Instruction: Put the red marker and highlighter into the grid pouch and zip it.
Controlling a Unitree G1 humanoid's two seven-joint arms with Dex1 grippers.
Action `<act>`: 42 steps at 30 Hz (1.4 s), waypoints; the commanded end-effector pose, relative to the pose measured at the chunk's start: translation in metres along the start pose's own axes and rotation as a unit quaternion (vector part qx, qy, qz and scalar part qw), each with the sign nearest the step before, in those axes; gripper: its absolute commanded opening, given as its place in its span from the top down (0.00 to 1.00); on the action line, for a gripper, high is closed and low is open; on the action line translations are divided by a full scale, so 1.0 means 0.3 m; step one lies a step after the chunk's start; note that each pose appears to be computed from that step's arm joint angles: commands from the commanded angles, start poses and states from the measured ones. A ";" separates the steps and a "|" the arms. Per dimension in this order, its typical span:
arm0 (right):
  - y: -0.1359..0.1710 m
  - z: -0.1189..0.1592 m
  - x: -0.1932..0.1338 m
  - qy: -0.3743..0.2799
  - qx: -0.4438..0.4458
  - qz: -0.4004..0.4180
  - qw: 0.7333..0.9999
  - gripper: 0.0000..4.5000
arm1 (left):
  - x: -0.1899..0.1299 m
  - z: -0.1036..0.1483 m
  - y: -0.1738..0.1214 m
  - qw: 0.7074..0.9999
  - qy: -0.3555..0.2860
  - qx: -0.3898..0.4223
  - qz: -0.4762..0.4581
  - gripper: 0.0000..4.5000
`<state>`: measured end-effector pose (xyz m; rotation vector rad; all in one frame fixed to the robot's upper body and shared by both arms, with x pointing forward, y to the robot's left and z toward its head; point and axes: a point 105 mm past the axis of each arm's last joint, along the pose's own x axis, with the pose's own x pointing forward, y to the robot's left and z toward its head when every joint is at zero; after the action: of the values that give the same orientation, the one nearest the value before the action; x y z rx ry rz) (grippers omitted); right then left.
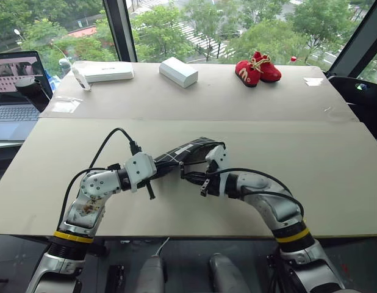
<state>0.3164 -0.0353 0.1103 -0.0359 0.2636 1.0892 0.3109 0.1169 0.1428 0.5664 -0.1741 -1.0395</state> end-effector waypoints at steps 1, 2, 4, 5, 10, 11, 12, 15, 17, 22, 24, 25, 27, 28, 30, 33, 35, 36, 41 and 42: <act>-0.017 0.042 -0.045 -0.023 -0.003 -0.008 1.000 0.99 | 0.003 0.031 0.008 1.000 -0.014 0.018 0.002 1.00; -0.028 0.039 -0.058 -0.021 -0.003 -0.014 1.000 0.99 | 0.002 0.030 0.007 1.000 -0.014 0.018 0.002 1.00; -0.044 0.034 -0.079 -0.017 -0.003 -0.021 1.000 0.99 | 0.001 0.029 0.006 1.000 -0.014 0.017 0.003 1.00; -0.054 0.033 -0.092 -0.015 -0.005 -0.026 1.000 0.99 | 0.001 0.029 0.006 1.000 -0.013 0.017 0.003 1.00; -0.148 0.047 -0.171 -0.015 -0.013 -0.079 0.997 0.99 | 0.000 0.028 0.007 1.000 -0.013 0.016 0.003 1.00; -0.175 0.053 -0.195 -0.015 -0.019 -0.093 0.995 0.99 | -0.001 0.028 0.008 1.000 -0.012 0.017 0.002 1.00; -0.198 0.058 -0.216 -0.014 -0.024 -0.106 0.994 0.99 | -0.001 0.027 0.009 1.000 -0.012 0.017 0.002 1.00; -0.252 0.072 -0.272 -0.012 -0.034 -0.135 0.990 0.99 | 0.001 0.028 0.013 1.000 -0.012 0.018 0.000 1.00; -0.271 0.074 -0.292 -0.008 -0.042 -0.146 0.988 0.99 | 0.000 0.028 0.014 1.000 -0.012 0.019 0.000 1.00; -0.347 0.072 -0.361 0.008 -0.062 -0.192 0.979 0.99 | -0.001 0.029 0.017 1.000 -0.011 0.020 -0.002 1.00; -0.393 0.073 -0.404 0.017 -0.074 -0.221 0.972 0.99 | -0.001 0.029 0.018 1.000 -0.011 0.021 -0.003 1.00; -0.421 0.075 -0.429 0.021 -0.077 -0.239 0.968 0.99 | -0.002 0.029 0.018 1.000 -0.011 0.021 -0.003 1.00; -0.459 0.082 -0.465 0.021 -0.080 -0.261 0.962 0.99 | -0.003 0.030 0.019 1.000 -0.011 0.021 -0.003 1.00; -0.470 0.083 -0.476 0.020 -0.079 -0.266 0.961 0.99 | -0.003 0.030 0.019 1.000 -0.010 0.022 -0.004 1.00; -0.458 0.077 -0.466 0.019 -0.079 -0.250 0.965 0.99 | -0.004 0.030 0.020 1.000 -0.010 0.022 -0.004 1.00; -0.405 0.042 -0.420 0.029 -0.069 -0.207 0.976 0.99 | -0.001 0.030 0.019 1.000 -0.010 0.022 -0.005 1.00; -0.357 0.029 -0.389 0.027 -0.057 -0.169 0.984 0.86 | 0.004 0.032 0.017 1.000 -0.013 0.022 -0.006 1.00; -0.332 0.028 -0.376 0.024 -0.051 -0.149 0.987 0.81 | 0.006 0.034 0.015 1.000 -0.014 0.022 -0.007 1.00; -0.348 0.014 -0.388 0.029 -0.031 -0.166 0.985 0.44 | 0.023 0.036 0.000 0.999 -0.023 0.021 -0.019 1.00; -0.367 0.011 -0.414 0.029 -0.018 -0.179 0.983 0.36 | 0.027 0.037 -0.001 0.999 -0.027 0.021 -0.021 1.00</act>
<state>0.3532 -0.1782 0.1175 -0.1603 0.3034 0.8008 0.3114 0.1100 0.1400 0.5716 -0.1685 -1.0820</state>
